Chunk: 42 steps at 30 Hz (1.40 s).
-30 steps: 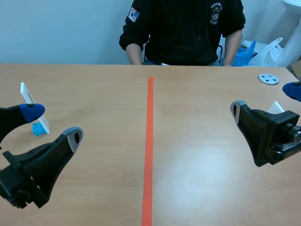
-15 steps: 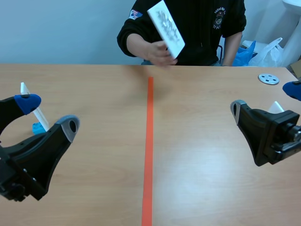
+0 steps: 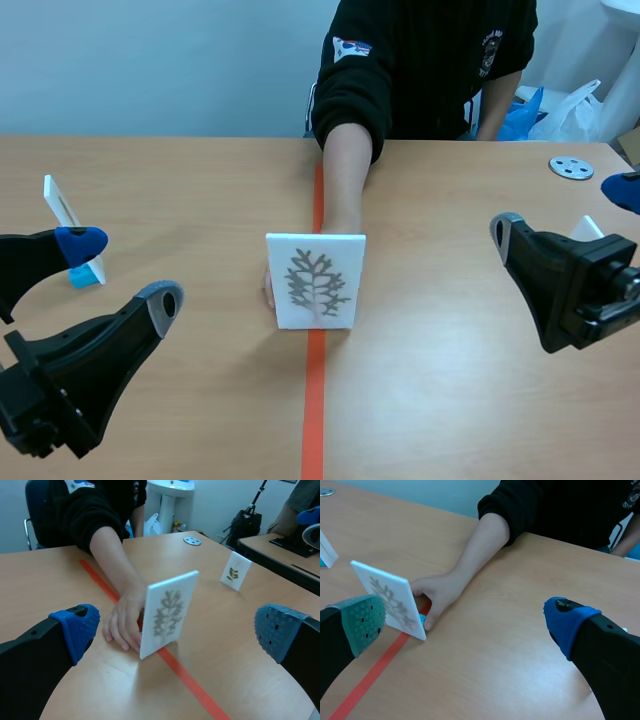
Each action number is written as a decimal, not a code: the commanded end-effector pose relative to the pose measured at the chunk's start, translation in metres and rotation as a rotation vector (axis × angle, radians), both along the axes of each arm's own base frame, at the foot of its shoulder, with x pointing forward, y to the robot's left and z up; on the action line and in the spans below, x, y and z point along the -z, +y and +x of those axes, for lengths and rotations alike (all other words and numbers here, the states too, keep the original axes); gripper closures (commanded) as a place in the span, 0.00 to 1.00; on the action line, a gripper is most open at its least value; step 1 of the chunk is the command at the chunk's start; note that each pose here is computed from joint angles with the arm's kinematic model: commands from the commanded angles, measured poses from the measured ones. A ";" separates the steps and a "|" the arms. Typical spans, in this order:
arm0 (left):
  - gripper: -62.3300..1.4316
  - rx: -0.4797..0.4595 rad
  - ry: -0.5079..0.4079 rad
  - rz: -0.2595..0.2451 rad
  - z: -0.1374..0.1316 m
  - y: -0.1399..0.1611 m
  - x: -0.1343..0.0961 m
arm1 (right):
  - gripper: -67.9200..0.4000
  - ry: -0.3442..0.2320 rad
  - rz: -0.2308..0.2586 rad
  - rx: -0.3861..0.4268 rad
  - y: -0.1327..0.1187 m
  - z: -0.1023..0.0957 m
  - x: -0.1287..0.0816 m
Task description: Sort the leaf by its shape. The table is split by an orange tape line. A compound leaf with several leaflets goes to the left side, a simple leaf with one blade goes to the right side. Return to the home posture when a red brick is placed on the table.
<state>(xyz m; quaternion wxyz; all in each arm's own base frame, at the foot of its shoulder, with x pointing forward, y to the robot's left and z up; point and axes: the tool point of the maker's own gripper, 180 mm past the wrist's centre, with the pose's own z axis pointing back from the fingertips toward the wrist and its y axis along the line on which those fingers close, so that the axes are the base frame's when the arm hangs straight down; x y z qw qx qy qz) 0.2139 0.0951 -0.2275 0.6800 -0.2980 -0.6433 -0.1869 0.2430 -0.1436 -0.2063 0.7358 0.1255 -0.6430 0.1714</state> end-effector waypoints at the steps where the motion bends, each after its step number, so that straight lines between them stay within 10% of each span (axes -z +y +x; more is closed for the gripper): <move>1: 0.00 -0.003 -0.022 -0.014 0.002 0.002 -0.007 | 0.00 -0.027 0.000 -0.007 -0.001 0.003 -0.007; 14: 0.00 -0.004 0.026 0.046 0.002 0.006 0.005 | 0.00 0.015 -0.099 -0.002 -0.009 0.005 0.014; 22: 0.00 -0.005 0.025 0.047 0.003 0.006 0.005 | 0.00 0.079 -0.042 -0.043 -0.003 0.025 0.055; 42: 0.00 -0.009 0.027 0.049 0.003 0.007 0.006 | 0.00 0.131 -0.045 -0.284 0.105 0.078 0.135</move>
